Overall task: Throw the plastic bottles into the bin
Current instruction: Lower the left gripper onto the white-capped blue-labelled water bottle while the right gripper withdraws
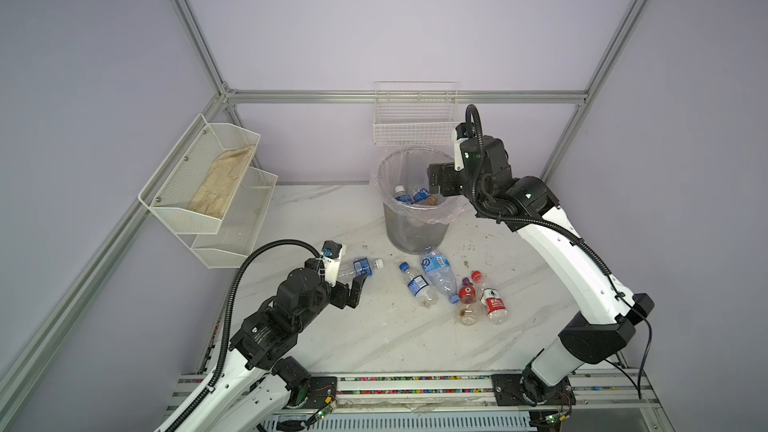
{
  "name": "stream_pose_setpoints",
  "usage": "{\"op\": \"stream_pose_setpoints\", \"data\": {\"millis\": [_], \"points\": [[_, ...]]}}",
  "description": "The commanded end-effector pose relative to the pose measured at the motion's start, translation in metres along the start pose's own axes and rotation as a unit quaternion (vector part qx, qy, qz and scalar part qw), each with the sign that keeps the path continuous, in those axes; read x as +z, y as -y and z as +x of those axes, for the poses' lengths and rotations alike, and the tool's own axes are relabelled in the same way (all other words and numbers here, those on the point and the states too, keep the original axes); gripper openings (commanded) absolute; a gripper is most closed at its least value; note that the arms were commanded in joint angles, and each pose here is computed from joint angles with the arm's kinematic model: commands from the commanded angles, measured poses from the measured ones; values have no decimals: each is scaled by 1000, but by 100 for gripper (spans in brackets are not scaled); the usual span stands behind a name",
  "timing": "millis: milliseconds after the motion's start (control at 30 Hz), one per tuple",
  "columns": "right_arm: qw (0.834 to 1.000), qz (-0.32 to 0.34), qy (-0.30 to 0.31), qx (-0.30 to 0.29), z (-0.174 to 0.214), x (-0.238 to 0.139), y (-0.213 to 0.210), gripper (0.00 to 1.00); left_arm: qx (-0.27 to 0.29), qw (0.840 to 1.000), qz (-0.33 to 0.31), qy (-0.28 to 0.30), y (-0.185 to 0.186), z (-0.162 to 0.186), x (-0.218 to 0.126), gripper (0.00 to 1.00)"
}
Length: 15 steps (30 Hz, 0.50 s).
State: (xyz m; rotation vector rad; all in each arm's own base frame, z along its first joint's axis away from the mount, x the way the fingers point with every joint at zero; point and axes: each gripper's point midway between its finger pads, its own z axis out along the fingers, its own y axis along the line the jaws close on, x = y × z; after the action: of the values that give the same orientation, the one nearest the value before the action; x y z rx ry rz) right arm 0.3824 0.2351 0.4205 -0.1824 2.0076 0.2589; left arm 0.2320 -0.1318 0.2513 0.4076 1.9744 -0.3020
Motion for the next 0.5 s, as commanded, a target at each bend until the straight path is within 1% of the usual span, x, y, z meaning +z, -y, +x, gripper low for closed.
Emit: {"op": "stream_pose_setpoints", "data": {"millis": [0, 167, 333, 467], "points": [[999, -32, 13, 7, -2, -10, -7, 98, 19, 999, -18, -39, -5, 24, 16, 100], [999, -50, 7, 6, 10, -17, -8, 97, 49, 995, -15, -90, -2, 35, 33, 100], [998, -54, 6, 6, 19, -22, -5, 97, 80, 988, -21, -126, -2, 34, 46, 100], [996, -92, 7, 6, 27, -29, -13, 98, 99, 983, -15, -152, 2, 34, 60, 100]]}}
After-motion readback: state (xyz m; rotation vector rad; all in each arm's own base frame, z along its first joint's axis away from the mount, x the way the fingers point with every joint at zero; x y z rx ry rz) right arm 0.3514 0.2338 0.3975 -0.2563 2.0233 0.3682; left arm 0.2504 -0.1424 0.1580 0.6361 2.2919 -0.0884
